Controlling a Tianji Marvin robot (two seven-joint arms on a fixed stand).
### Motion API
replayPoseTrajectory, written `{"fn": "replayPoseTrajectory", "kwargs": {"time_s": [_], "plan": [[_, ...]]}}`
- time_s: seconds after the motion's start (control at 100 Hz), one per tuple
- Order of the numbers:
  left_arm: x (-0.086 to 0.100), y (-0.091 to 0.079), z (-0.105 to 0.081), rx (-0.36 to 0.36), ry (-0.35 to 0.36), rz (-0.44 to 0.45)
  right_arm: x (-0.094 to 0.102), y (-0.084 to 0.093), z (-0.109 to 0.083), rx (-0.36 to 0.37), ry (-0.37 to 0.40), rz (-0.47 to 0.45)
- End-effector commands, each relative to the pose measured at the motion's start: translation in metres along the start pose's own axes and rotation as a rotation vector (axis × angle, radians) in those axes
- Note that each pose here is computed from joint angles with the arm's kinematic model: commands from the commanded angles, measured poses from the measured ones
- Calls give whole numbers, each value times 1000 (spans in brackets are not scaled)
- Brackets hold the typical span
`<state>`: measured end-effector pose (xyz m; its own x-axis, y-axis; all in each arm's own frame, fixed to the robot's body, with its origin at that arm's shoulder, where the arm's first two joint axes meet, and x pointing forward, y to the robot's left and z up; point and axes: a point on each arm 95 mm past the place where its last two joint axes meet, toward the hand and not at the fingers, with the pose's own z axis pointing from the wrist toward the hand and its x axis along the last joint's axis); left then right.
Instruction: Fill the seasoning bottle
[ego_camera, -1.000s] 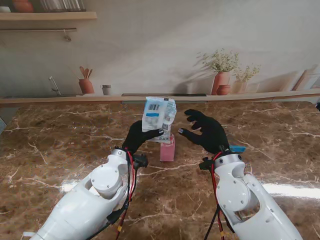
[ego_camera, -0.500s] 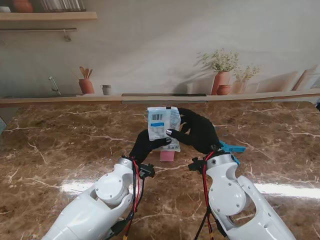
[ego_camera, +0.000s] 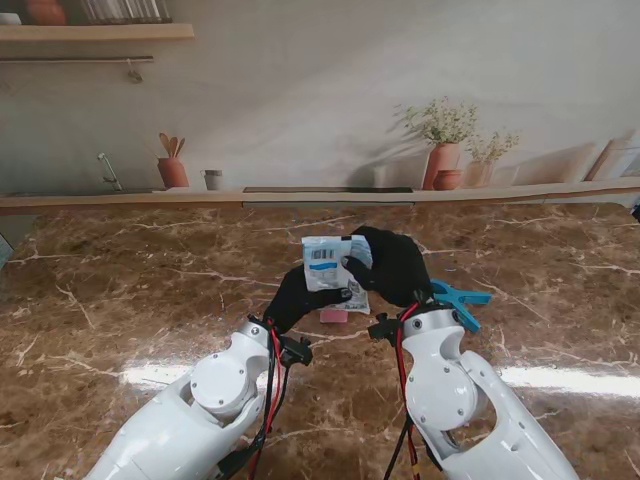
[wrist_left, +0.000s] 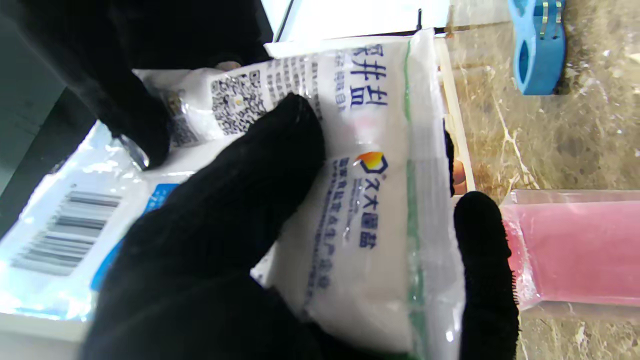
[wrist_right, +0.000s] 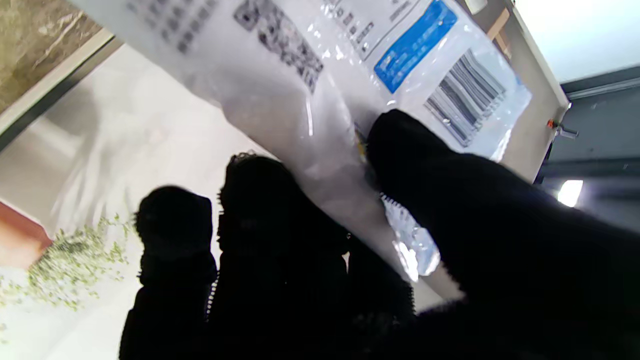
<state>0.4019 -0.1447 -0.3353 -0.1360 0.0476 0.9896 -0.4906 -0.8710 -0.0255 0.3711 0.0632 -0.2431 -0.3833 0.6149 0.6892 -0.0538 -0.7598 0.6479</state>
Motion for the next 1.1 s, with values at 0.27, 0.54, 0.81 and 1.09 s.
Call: {"fn": "replayPoseTrajectory", "kwargs": {"time_s": [0.27,0.54,0.81,1.09], "plan": [[-2,-30,-17,-134,-40,233,-6,-6,-15,41,-9,-69],[12,-49,-26,-116,-13,281,-13,-13,-21,123,-5,-115],[10,-52,-38,-262,-53,295,-16,-35,-33,226,-17,-81],[-9,-60,-52,-429,-190,316,-29,-63,-49,346,-86,-15]]}}
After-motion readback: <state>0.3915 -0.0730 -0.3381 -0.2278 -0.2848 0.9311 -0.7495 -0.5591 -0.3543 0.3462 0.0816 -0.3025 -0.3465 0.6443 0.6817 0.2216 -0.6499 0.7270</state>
